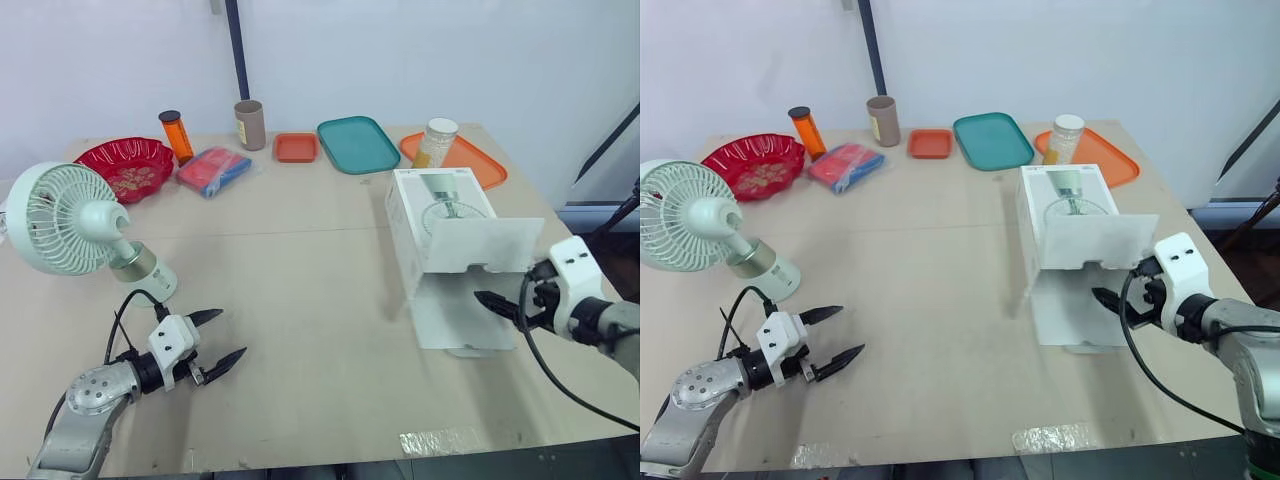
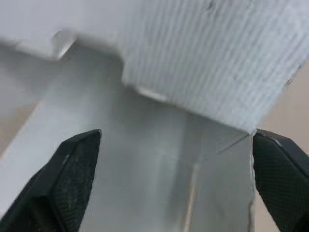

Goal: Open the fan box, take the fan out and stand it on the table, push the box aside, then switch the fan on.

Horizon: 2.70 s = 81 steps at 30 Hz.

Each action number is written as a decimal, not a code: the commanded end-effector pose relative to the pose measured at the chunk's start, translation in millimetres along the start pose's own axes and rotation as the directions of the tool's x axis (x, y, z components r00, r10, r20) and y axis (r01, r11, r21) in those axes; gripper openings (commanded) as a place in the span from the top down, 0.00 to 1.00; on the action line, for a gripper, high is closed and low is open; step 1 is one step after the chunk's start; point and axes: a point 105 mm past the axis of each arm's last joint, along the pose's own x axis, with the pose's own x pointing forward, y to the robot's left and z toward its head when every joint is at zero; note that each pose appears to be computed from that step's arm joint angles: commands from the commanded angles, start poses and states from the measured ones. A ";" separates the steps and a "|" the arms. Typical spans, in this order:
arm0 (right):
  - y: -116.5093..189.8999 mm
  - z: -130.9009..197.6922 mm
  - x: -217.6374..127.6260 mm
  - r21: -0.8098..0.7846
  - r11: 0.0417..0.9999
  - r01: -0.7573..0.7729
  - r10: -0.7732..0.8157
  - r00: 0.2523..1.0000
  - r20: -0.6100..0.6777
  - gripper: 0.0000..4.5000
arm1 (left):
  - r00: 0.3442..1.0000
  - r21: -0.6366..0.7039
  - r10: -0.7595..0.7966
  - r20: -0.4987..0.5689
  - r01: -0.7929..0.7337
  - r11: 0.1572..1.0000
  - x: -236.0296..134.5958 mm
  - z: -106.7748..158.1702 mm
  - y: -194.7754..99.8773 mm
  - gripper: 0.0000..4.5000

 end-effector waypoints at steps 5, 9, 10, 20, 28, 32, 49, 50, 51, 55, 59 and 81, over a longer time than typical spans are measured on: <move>-21.2 17.7 -41.6 -0.145 0.989 -0.028 0.036 0.998 0.054 0.01 | 1.000 0.019 -0.008 0.015 0.007 1.000 -2.5 8.7 -8.8 0.00; -37.1 31.2 -58.3 -0.178 0.984 -0.009 0.028 0.994 0.106 0.01 | 1.000 0.012 0.000 0.011 0.000 1.000 -3.1 8.8 -9.1 0.00; -38.1 39.1 -61.6 -0.176 0.984 -0.010 0.036 0.989 0.143 0.01 | 1.000 0.011 0.001 0.009 -0.001 1.000 -3.3 8.5 -8.8 0.00; 51.6 151.7 -54.5 -0.256 0.919 -0.301 0.394 0.730 0.559 0.01 | 0.999 -0.004 0.027 0.027 -0.026 1.000 -1.1 16.1 -0.2 0.00; 104.6 153.3 13.1 -0.165 0.910 -0.380 0.411 0.774 0.482 0.01 | 0.998 -0.001 0.051 0.028 -0.051 0.999 -2.5 21.0 2.4 0.00; 130.2 145.8 31.0 -0.138 0.893 -0.429 0.445 0.795 0.411 0.01 | 0.998 0.002 0.057 0.025 -0.057 0.998 -2.4 21.6 1.4 0.00; 140.2 107.6 71.6 0.057 0.924 -0.377 0.366 0.919 0.147 0.01 | 0.998 0.015 0.069 0.012 -0.069 0.998 -4.5 21.1 2.8 0.00; 134.5 104.1 73.3 0.064 0.933 -0.354 0.344 0.930 0.129 0.01 | 0.997 0.014 0.072 0.012 -0.072 0.997 -4.4 21.1 3.1 0.00; 129.6 100.9 74.6 0.075 0.939 -0.336 0.326 0.938 0.113 0.01 | 0.997 0.014 0.075 0.012 -0.075 0.997 -4.4 21.2 3.5 0.00; 110.3 91.9 78.1 0.099 0.959 -0.265 0.259 0.963 0.070 0.01 | 0.997 0.016 0.083 0.012 -0.083 0.996 -4.7 21.7 5.2 0.00; 91.4 91.6 79.8 0.110 0.975 -0.192 0.186 0.980 0.063 0.01 | 0.996 0.018 0.084 0.009 -0.085 0.996 -4.7 21.4 5.5 0.00; 174.5 108.4 53.7 -0.331 0.732 -0.596 0.681 0.644 0.348 0.01 | 0.944 -0.046 0.325 0.063 -0.323 0.945 -30.8 33.6 16.1 0.00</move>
